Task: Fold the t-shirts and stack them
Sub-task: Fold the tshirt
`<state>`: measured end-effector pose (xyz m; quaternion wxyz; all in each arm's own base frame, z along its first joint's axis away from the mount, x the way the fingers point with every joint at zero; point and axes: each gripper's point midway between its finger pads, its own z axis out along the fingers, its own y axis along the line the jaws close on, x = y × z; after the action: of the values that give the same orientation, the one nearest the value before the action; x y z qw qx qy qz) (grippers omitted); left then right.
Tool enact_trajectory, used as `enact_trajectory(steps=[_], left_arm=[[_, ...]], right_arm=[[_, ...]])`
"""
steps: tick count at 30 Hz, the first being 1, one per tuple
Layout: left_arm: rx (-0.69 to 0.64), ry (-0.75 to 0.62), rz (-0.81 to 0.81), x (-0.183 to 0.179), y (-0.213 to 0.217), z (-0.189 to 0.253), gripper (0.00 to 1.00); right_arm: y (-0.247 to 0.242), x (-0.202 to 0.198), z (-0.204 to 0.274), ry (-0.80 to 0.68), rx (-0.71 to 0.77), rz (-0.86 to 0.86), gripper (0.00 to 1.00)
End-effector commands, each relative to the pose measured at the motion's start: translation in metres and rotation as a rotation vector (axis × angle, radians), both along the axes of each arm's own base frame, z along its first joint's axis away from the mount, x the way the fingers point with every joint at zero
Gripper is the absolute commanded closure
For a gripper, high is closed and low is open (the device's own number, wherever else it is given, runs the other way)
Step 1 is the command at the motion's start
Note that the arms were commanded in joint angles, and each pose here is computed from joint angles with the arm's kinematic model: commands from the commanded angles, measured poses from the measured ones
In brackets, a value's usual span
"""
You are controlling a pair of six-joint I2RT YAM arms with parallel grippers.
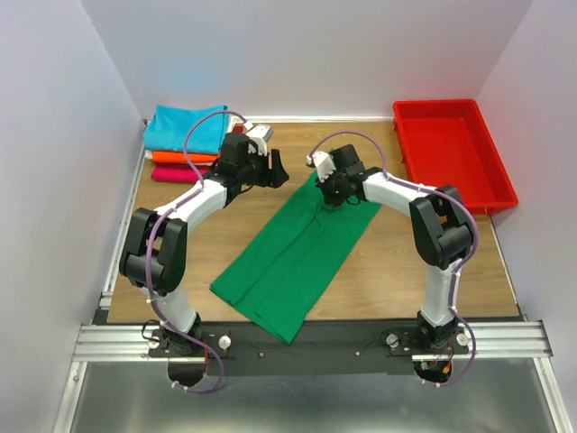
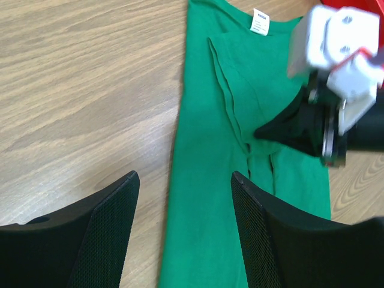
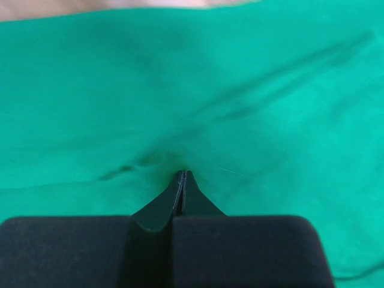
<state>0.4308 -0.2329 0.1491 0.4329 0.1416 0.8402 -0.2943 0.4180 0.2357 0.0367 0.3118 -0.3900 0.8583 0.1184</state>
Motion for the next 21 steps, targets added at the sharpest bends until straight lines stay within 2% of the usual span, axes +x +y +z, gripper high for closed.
enact_trajectory(steps=[1, 5, 9, 10, 13, 14, 16, 17, 19, 20, 21], left_arm=[[0.013, -0.030, 0.010, -0.002, 0.003, 0.011, 0.30], [0.007, -0.017, 0.003, 0.001, 0.000, 0.008, 0.30], [-0.020, -0.011, -0.058, 0.008, -0.014, 0.011, 0.29], [-0.016, 0.007, -0.088, 0.009, -0.021, 0.002, 0.29], [-0.009, 0.016, -0.143, 0.018, -0.035, 0.003, 0.29], [0.006, 0.049, -0.162, 0.020, -0.042, -0.013, 0.29], [0.029, 0.044, -0.195, 0.029, -0.052, -0.012, 0.29], [0.050, 0.079, -0.207, 0.030, -0.058, -0.031, 0.29], [0.070, 0.072, -0.223, 0.040, -0.067, -0.031, 0.29], [0.084, 0.102, -0.230, 0.042, -0.071, -0.048, 0.29], [0.087, 0.097, -0.235, 0.046, -0.078, -0.044, 0.30]], right_arm=[[0.009, -0.006, -0.005, -0.032, -0.071, 0.036, 0.99], [0.006, -0.002, 0.002, -0.061, -0.098, 0.031, 0.98], [0.008, 0.000, 0.032, -0.101, -0.069, 0.033, 0.96], [0.005, 0.003, 0.057, -0.138, -0.046, 0.022, 0.90], [-0.001, -0.004, 0.091, -0.154, 0.022, 0.048, 0.76], [-0.014, -0.007, 0.112, -0.172, 0.050, 0.037, 0.64], [-0.031, -0.020, 0.123, -0.148, 0.118, 0.059, 0.52], [-0.038, -0.027, 0.143, -0.178, 0.151, 0.061, 0.43], [-0.047, -0.047, 0.141, -0.144, 0.211, 0.094, 0.34], [-0.059, -0.051, 0.145, -0.152, 0.227, 0.084, 0.29], [-0.064, -0.059, 0.157, -0.182, 0.251, 0.094, 0.28]])
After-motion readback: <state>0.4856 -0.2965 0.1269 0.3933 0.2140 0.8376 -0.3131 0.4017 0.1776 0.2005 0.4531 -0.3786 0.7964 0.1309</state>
